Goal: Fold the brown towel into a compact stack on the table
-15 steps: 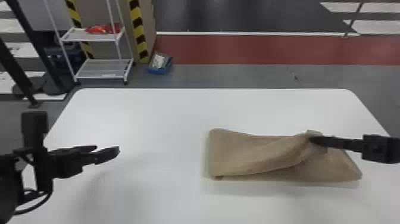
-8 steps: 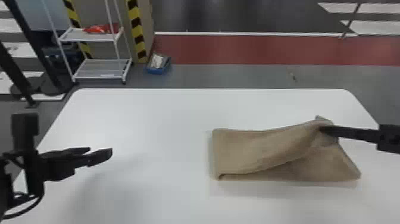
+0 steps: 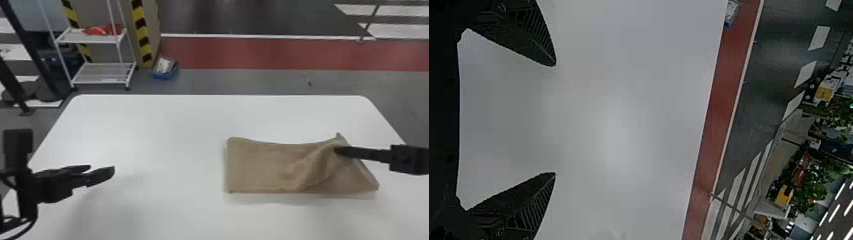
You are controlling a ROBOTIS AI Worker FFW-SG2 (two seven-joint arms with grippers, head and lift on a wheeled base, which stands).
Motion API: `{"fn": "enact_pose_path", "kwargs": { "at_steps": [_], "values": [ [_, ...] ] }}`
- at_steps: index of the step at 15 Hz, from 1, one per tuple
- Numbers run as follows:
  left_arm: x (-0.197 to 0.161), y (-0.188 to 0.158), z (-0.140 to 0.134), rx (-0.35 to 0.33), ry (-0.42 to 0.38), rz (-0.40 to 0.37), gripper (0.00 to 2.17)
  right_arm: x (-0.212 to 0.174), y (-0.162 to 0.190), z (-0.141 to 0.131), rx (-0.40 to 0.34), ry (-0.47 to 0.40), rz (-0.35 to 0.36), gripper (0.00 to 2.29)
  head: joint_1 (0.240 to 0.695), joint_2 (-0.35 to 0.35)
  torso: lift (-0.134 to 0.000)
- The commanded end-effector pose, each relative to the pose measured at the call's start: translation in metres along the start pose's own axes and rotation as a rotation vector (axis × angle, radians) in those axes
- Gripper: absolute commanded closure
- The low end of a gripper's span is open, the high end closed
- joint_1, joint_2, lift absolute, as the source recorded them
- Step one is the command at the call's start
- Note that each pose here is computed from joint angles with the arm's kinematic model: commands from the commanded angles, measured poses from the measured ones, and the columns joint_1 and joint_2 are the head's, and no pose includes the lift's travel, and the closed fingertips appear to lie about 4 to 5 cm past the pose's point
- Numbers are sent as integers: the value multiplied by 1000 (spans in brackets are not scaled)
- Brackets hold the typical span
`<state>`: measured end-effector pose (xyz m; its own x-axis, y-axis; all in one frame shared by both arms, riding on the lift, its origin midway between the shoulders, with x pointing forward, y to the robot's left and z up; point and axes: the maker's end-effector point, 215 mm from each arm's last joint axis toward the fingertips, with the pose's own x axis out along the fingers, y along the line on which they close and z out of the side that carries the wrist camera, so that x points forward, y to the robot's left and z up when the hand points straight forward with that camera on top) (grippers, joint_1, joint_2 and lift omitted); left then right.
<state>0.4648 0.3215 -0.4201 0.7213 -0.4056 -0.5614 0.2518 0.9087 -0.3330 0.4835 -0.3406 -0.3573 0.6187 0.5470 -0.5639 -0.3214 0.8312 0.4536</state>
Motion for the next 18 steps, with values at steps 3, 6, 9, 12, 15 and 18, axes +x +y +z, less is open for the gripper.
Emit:
{"fn": "enact_pose_path", "kwargs": {
  "at_steps": [3, 6, 9, 12, 15, 18],
  "values": [
    [-1, 0, -4, -2, 7, -4, 107, -13, -4, 15, -8, -16, -3, 1204, 695, -24, -124],
    [-2, 1, -5, -3, 8, -4, 107, -57, -22, 24, -1, -49, -39, 1204, 695, -45, -124],
    [0, -3, -10, 0, 17, -12, 107, -52, -45, -8, 41, -8, -70, 589, 695, -79, -124],
    [0, -6, -11, 3, 18, -20, 107, -51, -64, -17, 79, -4, -104, -1, 695, -110, -124],
    [-2, -2, -15, -2, 24, -11, 107, -56, -74, -20, 89, 4, -124, 63, 695, -129, -124],
    [-2, -2, -18, -5, 29, -12, 107, -62, -91, -20, 93, 21, -170, 87, 695, -137, -124]
  ]
}}
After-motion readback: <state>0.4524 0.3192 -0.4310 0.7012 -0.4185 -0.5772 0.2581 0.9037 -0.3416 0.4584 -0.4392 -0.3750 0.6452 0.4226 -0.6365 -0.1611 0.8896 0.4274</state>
